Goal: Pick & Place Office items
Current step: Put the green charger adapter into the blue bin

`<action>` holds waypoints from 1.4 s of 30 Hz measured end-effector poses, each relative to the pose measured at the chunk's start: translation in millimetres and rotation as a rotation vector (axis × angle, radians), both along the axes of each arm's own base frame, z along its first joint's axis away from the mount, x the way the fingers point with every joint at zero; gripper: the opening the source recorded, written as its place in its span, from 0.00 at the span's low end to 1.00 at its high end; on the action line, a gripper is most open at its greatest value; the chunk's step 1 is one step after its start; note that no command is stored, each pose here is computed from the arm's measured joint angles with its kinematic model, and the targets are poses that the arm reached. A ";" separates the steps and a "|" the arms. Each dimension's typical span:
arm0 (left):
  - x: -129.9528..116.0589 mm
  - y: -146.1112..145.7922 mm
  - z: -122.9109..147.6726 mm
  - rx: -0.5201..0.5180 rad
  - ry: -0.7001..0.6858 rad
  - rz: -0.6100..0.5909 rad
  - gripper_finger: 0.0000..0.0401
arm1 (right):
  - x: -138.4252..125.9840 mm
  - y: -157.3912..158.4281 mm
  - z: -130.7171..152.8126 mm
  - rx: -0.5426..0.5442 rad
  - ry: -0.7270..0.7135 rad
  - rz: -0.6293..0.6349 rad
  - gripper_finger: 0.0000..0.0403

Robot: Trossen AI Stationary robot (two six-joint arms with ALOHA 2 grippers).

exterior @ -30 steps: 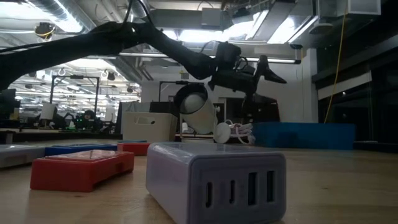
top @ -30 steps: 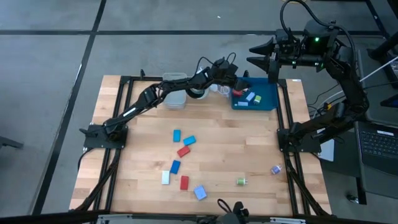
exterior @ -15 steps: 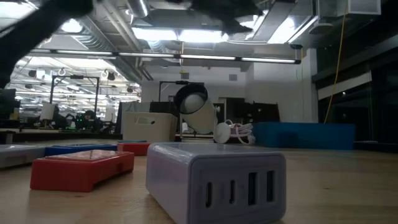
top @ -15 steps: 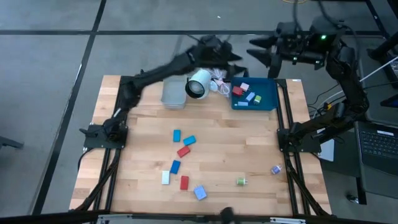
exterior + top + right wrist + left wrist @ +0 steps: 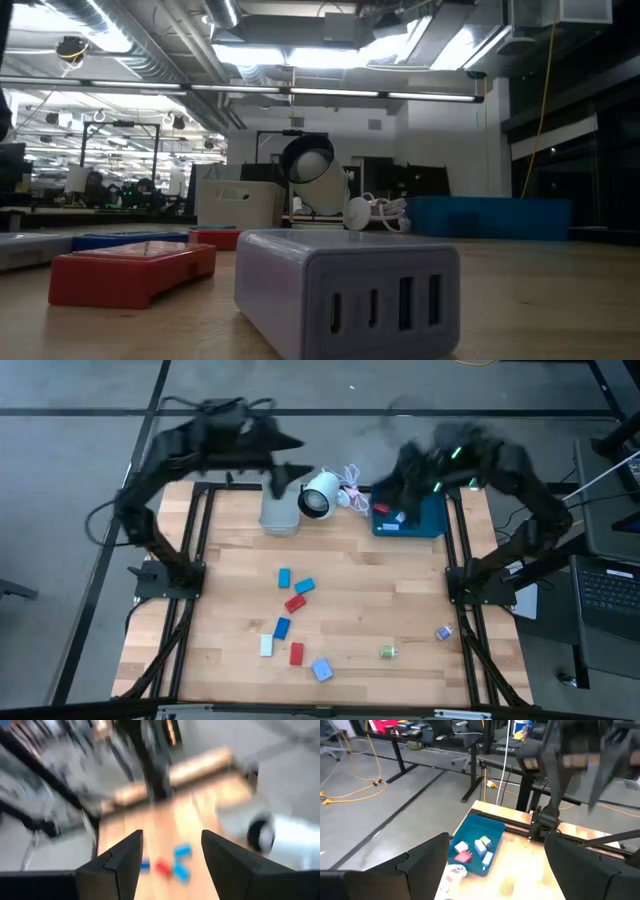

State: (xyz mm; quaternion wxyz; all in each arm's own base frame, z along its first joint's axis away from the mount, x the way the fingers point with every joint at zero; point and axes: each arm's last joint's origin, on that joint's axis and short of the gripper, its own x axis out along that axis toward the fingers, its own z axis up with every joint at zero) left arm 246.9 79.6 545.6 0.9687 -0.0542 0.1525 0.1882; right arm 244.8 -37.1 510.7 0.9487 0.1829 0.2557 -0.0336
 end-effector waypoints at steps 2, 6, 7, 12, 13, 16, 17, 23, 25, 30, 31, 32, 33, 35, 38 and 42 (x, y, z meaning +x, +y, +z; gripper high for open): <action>-17.5 -12.5 4.9 0.000 0.009 0.018 0.80 | 14.5 19.9 -14.9 0.009 0.115 -0.009 0.52; -39.4 -31.7 6.5 0.007 0.058 0.015 0.78 | 38.6 64.5 -43.2 0.007 0.299 -0.042 0.52; -41.7 -35.9 5.1 0.003 0.079 0.009 0.78 | 43.1 77.1 -52.6 0.007 0.365 -0.043 0.52; -43.4 -55.8 -2.7 0.005 0.170 -0.042 0.75 | 58.5 142.9 -112.4 -0.023 0.655 -0.043 0.52; -42.3 -59.5 -4.3 0.006 0.185 -0.056 0.74 | 58.8 155.3 -124.7 -0.020 0.691 -0.047 0.52; -39.1 -71.3 -10.6 0.004 0.246 -0.107 0.74 | 54.9 186.0 -159.7 -0.008 0.771 -0.062 0.52; -38.4 -75.1 -12.6 0.008 0.267 -0.123 0.74 | 52.1 194.2 -170.4 -0.001 0.791 -0.073 0.52; -39.8 -90.4 -16.3 -0.014 0.299 -0.170 0.74 | 40.5 228.5 -219.1 0.082 0.830 -0.097 0.52; -39.9 -93.6 -16.4 -0.023 0.295 -0.173 0.74 | 36.4 237.4 -236.6 0.116 0.836 -0.109 0.52; -43.6 -102.7 -19.5 -0.014 0.331 -0.168 0.74 | 20.6 247.5 -275.9 0.174 0.913 -0.163 0.52; -44.7 -104.5 -20.3 -0.005 0.342 -0.164 0.74 | 17.8 247.7 -280.2 0.171 0.928 -0.172 0.52; -45.6 -106.1 -21.0 0.002 0.350 -0.161 0.74 | 16.1 247.0 -283.6 0.166 0.941 -0.175 0.52; -46.1 -107.6 -21.2 0.007 0.353 -0.159 0.74 | 14.9 246.4 -285.7 0.158 0.948 -0.178 0.52; -46.4 -109.2 -21.1 0.010 0.352 -0.162 0.74 | 13.8 244.9 -288.2 0.125 0.946 -0.168 0.52; -46.5 -110.0 -21.1 0.005 0.348 -0.157 0.74 | 11.4 242.9 -296.5 0.080 0.958 -0.113 0.52; -46.7 -109.8 -21.2 0.007 0.351 -0.153 0.74 | 8.5 241.6 -305.1 0.060 1.014 0.014 0.52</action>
